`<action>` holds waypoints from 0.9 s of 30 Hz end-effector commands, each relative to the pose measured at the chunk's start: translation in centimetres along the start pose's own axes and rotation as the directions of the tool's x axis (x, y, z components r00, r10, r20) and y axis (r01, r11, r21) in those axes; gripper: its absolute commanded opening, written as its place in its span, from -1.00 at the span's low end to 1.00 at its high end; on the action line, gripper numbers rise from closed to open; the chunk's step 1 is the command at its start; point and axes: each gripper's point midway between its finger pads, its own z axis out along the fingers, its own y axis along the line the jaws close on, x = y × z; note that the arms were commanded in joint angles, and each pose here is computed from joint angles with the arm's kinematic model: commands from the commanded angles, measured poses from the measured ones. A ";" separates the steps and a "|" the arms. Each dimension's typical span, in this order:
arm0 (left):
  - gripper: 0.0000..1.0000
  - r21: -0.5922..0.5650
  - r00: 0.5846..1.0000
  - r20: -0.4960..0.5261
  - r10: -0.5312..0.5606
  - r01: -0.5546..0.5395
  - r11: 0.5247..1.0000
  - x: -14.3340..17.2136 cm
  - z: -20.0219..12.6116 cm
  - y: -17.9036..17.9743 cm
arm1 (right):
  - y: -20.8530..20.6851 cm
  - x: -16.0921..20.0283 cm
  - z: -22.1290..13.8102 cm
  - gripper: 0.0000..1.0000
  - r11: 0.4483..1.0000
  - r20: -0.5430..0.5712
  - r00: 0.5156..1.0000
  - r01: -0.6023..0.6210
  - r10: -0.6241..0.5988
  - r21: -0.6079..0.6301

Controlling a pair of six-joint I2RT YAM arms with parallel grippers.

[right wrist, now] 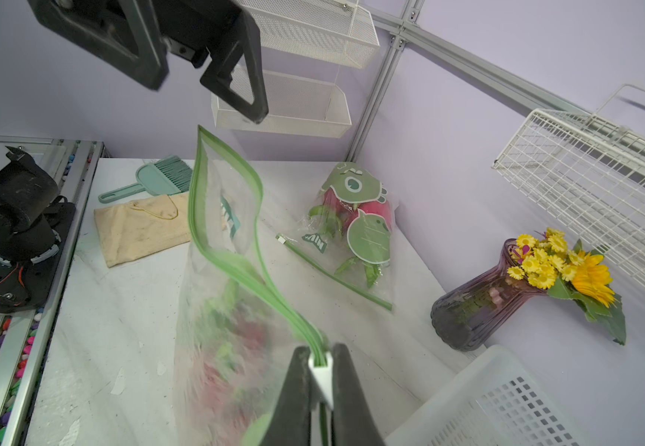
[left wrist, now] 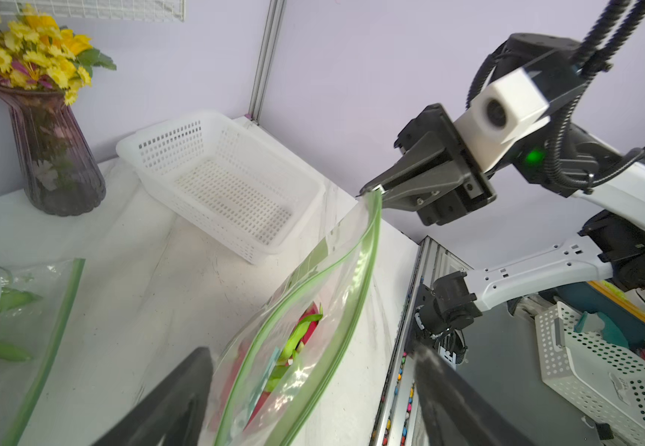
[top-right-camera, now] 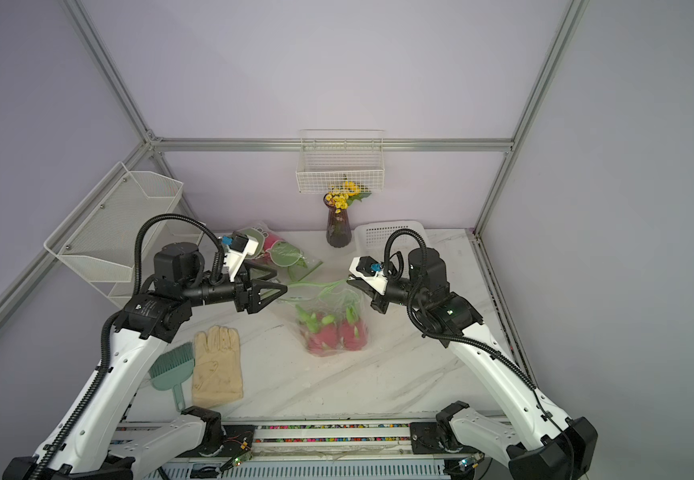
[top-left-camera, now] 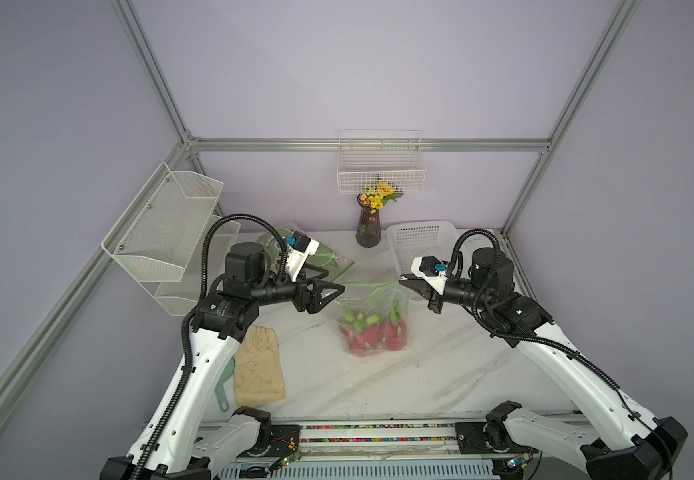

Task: Open the zip-top bag and take out the dragon fruit
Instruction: Unzip the zipper on the zipper food storage bag, then open the zipper of the food storage bag at the center of the board.

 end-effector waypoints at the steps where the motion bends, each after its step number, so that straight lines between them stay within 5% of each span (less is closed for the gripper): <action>1: 0.75 0.008 0.997 -0.024 0.077 -0.077 0.997 -0.6 -0.6 -1.1 | 0.6 -2.5 -0.4 -1.00 0.996 0.078 0.994 0.083 -0.079 -0.040; 11: 0.74 0.038 0.953 -0.205 0.222 -0.219 0.975 0.8 3.2 -1.1 | 1.2 -3.3 0.0 -1.00 0.989 0.120 0.987 0.117 -0.106 -0.093; 18: 0.45 0.041 0.926 -0.305 0.221 -0.219 0.975 2.8 5.6 1.2 | 1.3 -3.5 0.1 -1.00 0.987 0.130 0.985 0.130 -0.117 -0.099; 23: -0.08 0.085 0.929 -0.318 0.192 -0.173 0.981 3.4 6.6 1.2 | 1.2 -3.6 0.1 -1.00 0.986 0.131 0.984 0.137 -0.125 -0.094; 27: -0.95 0.071 0.935 -0.316 0.163 -0.148 0.987 3.1 6.6 1.2 | 0.7 -4.0 0.1 -1.00 0.989 0.140 0.982 0.134 -0.124 -0.068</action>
